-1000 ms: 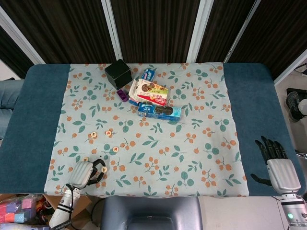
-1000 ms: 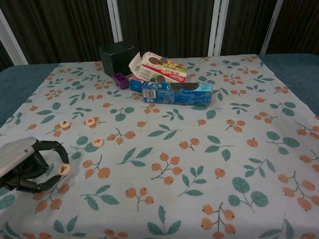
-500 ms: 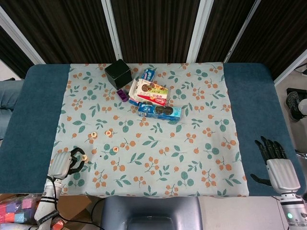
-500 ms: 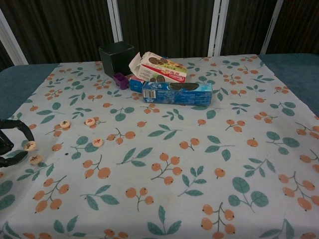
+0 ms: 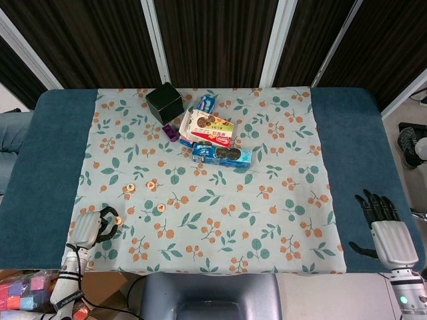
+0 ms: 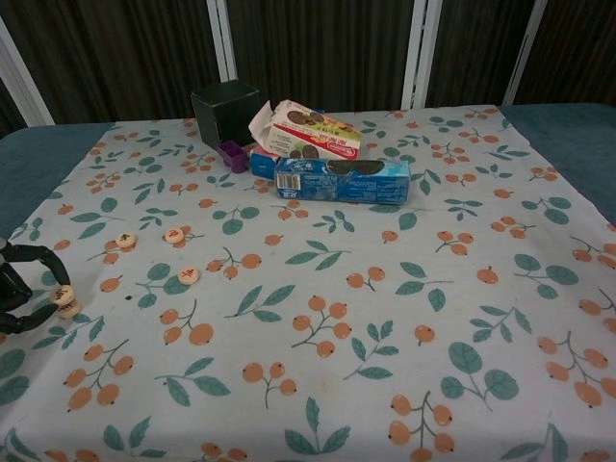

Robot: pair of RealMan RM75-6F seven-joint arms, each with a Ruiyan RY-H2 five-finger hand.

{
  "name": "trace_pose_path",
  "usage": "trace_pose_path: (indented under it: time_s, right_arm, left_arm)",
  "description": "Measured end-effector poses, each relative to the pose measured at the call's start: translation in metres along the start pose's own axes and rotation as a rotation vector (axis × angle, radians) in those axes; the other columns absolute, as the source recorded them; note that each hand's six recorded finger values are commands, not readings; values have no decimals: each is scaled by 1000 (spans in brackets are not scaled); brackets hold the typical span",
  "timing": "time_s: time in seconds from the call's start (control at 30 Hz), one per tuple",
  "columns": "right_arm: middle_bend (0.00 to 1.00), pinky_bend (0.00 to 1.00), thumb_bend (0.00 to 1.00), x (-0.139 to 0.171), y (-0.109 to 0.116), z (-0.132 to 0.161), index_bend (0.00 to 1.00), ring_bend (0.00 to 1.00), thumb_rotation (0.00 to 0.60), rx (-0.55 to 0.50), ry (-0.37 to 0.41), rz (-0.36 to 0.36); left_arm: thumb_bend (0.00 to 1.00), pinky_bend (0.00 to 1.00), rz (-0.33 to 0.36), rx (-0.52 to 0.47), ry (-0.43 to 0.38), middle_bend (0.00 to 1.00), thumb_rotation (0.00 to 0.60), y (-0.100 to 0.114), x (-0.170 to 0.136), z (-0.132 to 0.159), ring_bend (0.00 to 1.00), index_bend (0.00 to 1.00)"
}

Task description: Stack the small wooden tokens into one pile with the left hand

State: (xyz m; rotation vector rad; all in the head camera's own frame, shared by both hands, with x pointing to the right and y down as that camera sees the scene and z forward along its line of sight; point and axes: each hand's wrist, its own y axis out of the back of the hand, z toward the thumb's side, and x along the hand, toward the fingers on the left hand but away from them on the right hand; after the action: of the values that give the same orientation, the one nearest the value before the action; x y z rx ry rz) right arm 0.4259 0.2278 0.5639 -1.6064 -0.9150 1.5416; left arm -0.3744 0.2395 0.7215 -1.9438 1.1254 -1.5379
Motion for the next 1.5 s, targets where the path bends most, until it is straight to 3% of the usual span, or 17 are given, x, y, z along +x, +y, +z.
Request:
trace_pose_path:
  time_s: [0.5,1.0,1.27,1.5]
  right_arm:
    - [0,0,148,0,-1,1,0,0,600,1,2,4]
    - [0,0,148,1,-1,1,0,0,600,3,2,3]
    - [0,0,147,1,-1,2,0,0,600,-2,8,3]
    - [0,0,148,3,3,1,0,0,600,-13,8,-5]
  left_arm:
    - [388,1000,-19,9,10,1000,600,-4,1,-3,1000,437]
    - [388,1000,-13,-5,-5,1000,600,-1,0,1,1000,336]
    - [387,1000,35,-69,-75,1000,600,9,2,30,1000,335]
    - [391,1000,28,-39,-153,1000,600,5,7,71,1000,344]
